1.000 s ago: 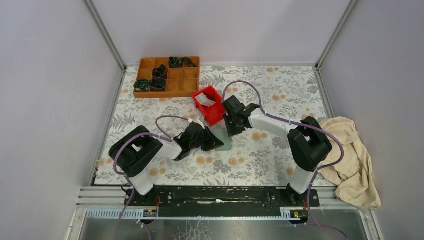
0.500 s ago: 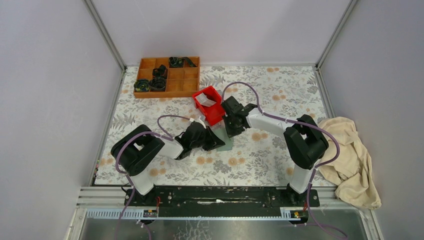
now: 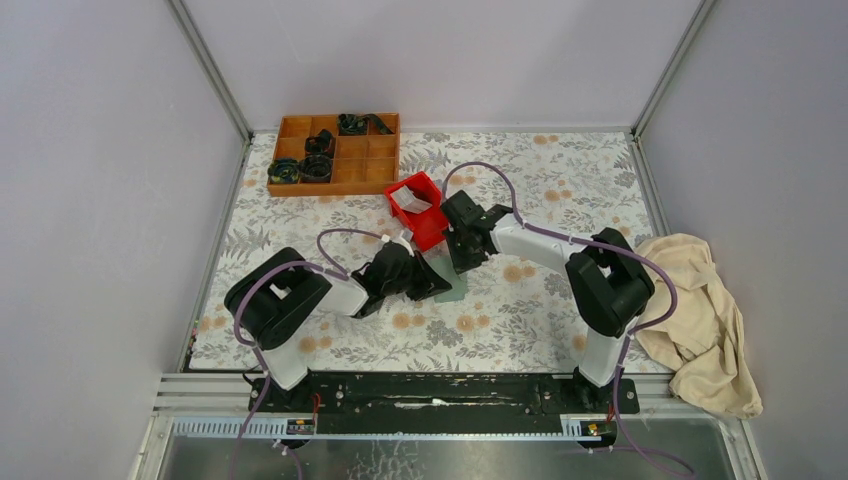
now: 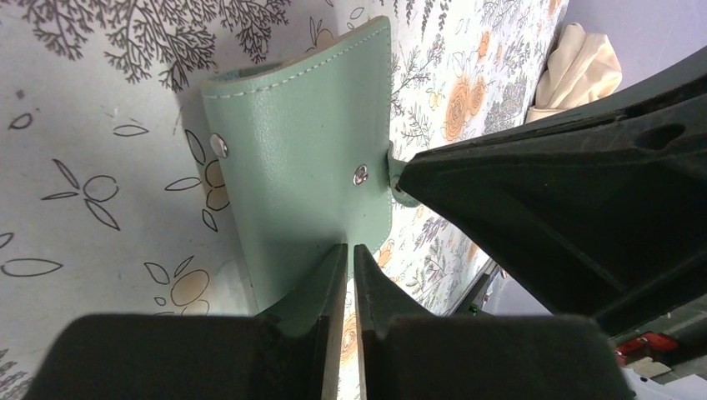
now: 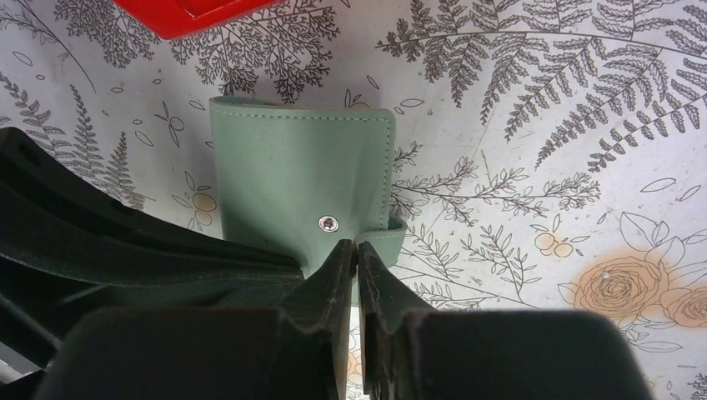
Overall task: Put the credit cards into the card holder
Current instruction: Close the card holder at the center of the board.
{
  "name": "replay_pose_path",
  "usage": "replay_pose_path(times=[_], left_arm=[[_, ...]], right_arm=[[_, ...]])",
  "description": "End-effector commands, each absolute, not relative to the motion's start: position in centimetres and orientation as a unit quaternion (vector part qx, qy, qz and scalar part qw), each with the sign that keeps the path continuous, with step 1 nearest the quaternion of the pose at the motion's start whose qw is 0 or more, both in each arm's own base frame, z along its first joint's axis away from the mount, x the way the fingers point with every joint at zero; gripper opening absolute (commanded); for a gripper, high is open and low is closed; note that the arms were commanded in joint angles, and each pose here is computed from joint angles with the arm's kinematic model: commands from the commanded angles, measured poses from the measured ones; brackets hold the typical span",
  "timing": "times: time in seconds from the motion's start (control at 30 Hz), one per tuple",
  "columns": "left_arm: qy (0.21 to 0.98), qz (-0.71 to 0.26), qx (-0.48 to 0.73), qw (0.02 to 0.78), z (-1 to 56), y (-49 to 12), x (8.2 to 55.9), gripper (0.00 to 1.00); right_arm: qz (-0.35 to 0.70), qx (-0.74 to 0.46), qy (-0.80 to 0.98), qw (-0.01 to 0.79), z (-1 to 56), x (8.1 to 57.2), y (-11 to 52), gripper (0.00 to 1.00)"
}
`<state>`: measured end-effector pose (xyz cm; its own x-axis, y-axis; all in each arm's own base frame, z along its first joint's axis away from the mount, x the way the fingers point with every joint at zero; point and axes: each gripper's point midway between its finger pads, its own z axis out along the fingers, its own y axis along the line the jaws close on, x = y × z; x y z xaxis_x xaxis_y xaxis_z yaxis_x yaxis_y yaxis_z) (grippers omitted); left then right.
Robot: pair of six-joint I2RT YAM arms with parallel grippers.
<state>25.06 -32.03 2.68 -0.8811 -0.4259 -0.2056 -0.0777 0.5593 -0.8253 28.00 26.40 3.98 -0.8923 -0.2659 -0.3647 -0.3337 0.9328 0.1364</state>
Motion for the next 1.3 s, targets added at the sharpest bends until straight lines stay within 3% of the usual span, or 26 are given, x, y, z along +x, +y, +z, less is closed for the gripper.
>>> replay_pose_path(times=[0.0, 0.23, 1.27], left_arm=[[0.898, -0.387, -0.14, 0.157, -1.4, -30.6, 23.1, 0.14], [0.898, -0.389, -0.137, 0.154, -1.3, -30.8, 23.1, 0.14], [0.9, -0.389, -0.136, 0.143, -2.0, -30.7, 23.5, 0.14]], right_arm=[[0.099, -0.154, 0.964, 0.192, 4.9, 29.1, 27.5, 0.1], [0.092, -0.158, 0.965, 0.189, 4.4, 29.6, 27.9, 0.0], [0.078, -0.182, 0.963, 0.181, 3.4, 29.4, 29.6, 0.0]])
